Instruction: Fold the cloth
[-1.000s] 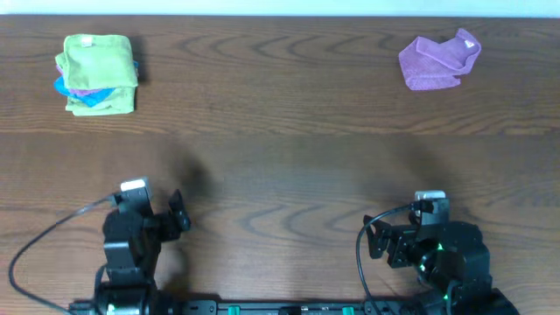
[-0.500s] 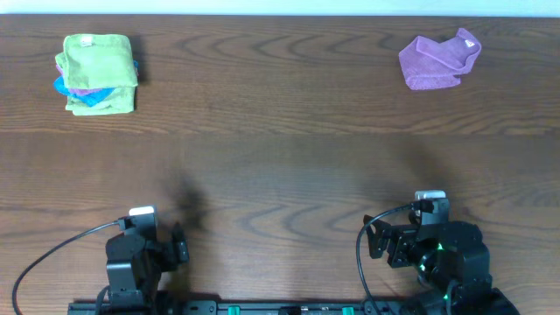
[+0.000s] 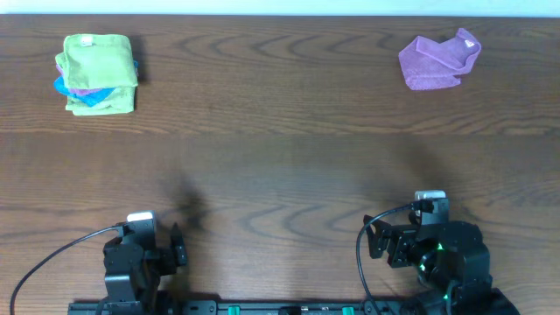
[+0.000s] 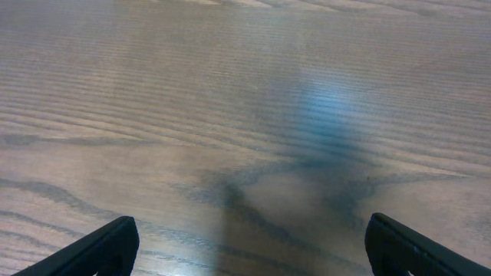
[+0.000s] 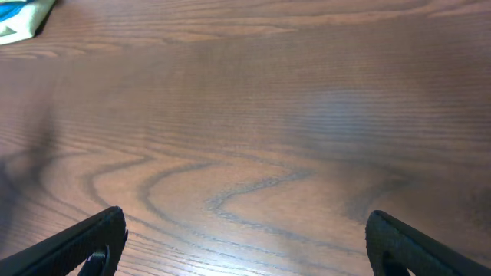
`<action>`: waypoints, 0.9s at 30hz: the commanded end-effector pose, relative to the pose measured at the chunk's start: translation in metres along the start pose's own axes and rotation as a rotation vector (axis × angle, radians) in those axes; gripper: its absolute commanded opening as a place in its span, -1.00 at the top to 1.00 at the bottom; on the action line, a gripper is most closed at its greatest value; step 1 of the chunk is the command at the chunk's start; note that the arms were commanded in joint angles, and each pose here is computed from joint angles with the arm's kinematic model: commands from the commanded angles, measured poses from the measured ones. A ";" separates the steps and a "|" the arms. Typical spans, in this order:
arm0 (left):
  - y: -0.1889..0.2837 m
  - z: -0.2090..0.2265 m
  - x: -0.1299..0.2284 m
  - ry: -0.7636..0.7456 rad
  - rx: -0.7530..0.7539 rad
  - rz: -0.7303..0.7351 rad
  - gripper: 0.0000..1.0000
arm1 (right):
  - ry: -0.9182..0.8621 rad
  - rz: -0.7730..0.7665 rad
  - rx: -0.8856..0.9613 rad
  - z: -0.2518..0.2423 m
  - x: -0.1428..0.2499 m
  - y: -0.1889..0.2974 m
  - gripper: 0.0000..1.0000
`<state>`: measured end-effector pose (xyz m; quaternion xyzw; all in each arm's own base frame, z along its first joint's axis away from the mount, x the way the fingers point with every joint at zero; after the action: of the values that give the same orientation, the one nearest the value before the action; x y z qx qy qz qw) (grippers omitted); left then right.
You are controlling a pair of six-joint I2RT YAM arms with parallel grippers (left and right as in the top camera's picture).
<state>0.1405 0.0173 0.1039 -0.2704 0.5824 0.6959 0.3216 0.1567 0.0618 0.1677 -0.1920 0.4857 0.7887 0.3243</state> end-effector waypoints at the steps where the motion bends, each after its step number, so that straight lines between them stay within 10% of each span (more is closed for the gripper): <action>1: -0.001 0.001 0.016 -0.034 -0.017 0.066 -0.91 | -0.015 -0.009 0.012 -0.002 -0.001 0.000 -0.98; 27: -0.001 0.001 0.016 -0.034 -0.016 0.067 -0.91 | -0.039 -0.099 0.144 -0.029 -0.008 0.003 -0.98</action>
<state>0.1405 0.0173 0.1039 -0.2698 0.5819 0.6962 0.3224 0.1575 0.0492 0.1659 -0.1794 0.5003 0.7710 0.3508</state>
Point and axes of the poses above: each gripper's point midway between its finger pads, its own y axis back along the fingers, its own z axis along the line the jaws close on, x = y × z, the point moved 3 cm from there along y, back along the fingers, and after that the axes turned 11 degrees about -y, right-handed, at the moved point
